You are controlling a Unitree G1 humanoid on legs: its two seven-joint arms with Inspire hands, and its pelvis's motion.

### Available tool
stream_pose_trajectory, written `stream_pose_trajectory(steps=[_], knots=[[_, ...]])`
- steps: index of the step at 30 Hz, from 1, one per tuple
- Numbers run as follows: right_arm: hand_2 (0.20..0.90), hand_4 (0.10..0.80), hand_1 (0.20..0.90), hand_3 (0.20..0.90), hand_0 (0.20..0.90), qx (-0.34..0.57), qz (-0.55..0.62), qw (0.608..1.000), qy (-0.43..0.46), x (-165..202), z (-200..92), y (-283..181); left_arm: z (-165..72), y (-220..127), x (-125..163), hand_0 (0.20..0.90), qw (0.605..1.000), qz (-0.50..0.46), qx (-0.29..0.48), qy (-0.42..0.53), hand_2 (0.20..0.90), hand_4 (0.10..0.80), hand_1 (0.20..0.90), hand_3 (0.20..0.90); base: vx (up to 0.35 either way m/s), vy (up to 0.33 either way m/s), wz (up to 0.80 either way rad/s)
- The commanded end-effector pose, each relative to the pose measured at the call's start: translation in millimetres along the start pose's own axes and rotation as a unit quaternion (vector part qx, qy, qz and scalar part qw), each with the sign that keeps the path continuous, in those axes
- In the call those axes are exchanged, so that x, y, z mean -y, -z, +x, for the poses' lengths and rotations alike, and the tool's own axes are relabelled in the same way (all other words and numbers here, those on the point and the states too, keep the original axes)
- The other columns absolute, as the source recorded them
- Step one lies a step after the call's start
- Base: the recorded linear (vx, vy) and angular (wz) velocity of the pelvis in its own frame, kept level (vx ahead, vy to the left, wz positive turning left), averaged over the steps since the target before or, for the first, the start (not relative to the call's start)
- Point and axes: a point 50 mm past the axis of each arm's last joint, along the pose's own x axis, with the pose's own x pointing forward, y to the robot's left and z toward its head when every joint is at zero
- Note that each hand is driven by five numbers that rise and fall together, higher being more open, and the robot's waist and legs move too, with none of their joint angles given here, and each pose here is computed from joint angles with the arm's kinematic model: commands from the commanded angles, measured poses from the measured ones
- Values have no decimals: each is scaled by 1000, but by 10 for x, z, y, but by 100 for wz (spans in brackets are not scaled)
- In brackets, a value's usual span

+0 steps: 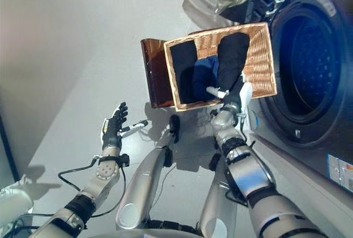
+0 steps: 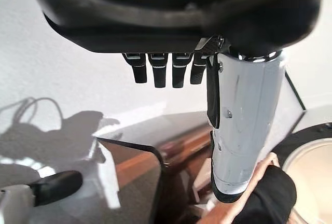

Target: Pick up the clothes and place them into the washing machine

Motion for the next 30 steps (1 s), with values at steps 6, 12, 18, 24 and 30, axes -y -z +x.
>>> stream_pose_trajectory(steps=[6, 12, 18, 24, 30], knots=[[900, 800, 900, 900, 900, 66, 10, 997, -30, -106, -265, 52, -106, 91, -154, 900, 998, -28, 7, -55, 900, 800, 900, 900, 29, -26, -5], [900, 800, 900, 900, 900, 84, 12, 996, -32, -98, -308, 32, -135, 139, -177, 900, 997, -34, -3, -65, 900, 800, 900, 900, 0, 0, 0], [900, 800, 900, 900, 900, 74, 11, 997, -20, -71, -272, 47, -159, 202, -187, 900, 997, -35, -17, -66, 900, 800, 900, 900, 0, 0, 0], [900, 800, 900, 900, 900, 77, 3, 997, 7, 28, -138, -28, -162, 228, -244, 900, 996, -37, -24, -73, 900, 800, 900, 900, 0, 0, 0], [900, 800, 900, 900, 900, 57, -23, 997, 39, 171, 60, -75, -172, 301, -286, 900, 997, -21, -41, -67, 900, 800, 900, 900, -29, 3, 2]])
